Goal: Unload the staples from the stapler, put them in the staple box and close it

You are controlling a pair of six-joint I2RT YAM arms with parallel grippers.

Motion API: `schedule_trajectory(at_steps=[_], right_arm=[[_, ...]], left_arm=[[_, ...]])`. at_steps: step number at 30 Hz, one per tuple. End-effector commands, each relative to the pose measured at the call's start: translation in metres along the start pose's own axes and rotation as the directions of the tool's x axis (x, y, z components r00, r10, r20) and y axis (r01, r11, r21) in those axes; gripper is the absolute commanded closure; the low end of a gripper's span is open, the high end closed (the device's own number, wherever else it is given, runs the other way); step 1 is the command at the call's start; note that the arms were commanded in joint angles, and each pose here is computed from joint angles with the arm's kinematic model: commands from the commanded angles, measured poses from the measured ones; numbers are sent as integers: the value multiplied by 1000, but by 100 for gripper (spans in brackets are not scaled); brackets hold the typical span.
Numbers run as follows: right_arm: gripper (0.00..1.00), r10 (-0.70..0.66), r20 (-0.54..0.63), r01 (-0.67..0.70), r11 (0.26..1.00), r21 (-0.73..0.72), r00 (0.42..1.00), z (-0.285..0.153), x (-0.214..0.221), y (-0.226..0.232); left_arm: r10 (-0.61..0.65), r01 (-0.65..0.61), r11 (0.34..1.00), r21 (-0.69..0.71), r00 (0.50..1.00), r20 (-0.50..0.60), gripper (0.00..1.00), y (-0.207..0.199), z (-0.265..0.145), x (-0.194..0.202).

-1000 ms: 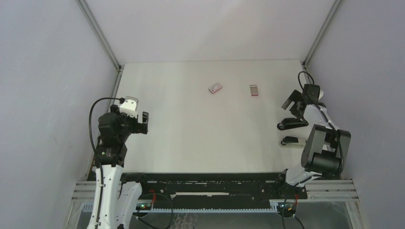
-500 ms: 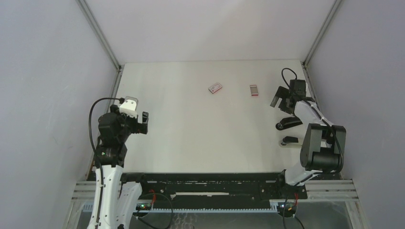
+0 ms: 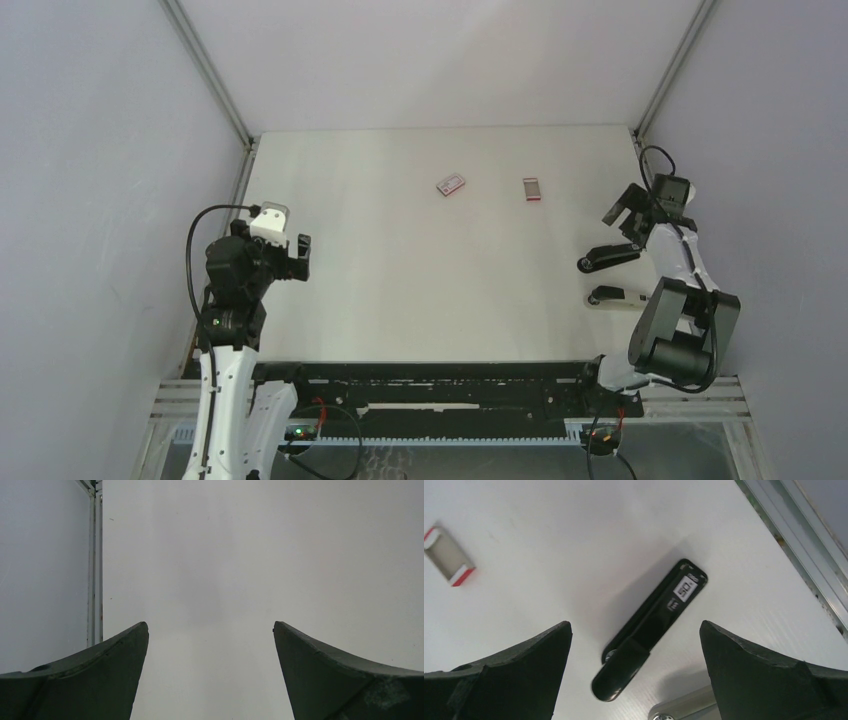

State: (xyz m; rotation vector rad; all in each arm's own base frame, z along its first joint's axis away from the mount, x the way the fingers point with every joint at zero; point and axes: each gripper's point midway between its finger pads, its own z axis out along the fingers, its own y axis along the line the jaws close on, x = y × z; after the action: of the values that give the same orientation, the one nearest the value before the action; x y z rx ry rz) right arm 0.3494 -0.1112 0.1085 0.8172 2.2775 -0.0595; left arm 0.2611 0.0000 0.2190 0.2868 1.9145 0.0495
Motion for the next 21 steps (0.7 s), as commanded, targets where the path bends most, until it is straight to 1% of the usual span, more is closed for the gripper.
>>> schedule_trajectory(at_steps=[1, 5, 13, 21], right_arm=[[0, 68, -71, -67, 998, 18, 995, 13, 16, -14], [0, 83, -112, -79, 996, 38, 990, 24, 26, -20], [0, 69, -154, -62, 997, 45, 986, 37, 38, -21], [0, -71, -198, 74, 997, 10, 978, 48, 47, 7]], left_arm=[[11, -11, 1000, 2, 1000, 21, 0, -1, 4, -3], [11, -11, 1000, 0, 1000, 19, 0, 0, 4, -3], [10, -10, 1000, 0, 1000, 10, 0, 0, 6, -1], [9, -9, 1000, 5, 1000, 4, 0, 0, 7, 0]])
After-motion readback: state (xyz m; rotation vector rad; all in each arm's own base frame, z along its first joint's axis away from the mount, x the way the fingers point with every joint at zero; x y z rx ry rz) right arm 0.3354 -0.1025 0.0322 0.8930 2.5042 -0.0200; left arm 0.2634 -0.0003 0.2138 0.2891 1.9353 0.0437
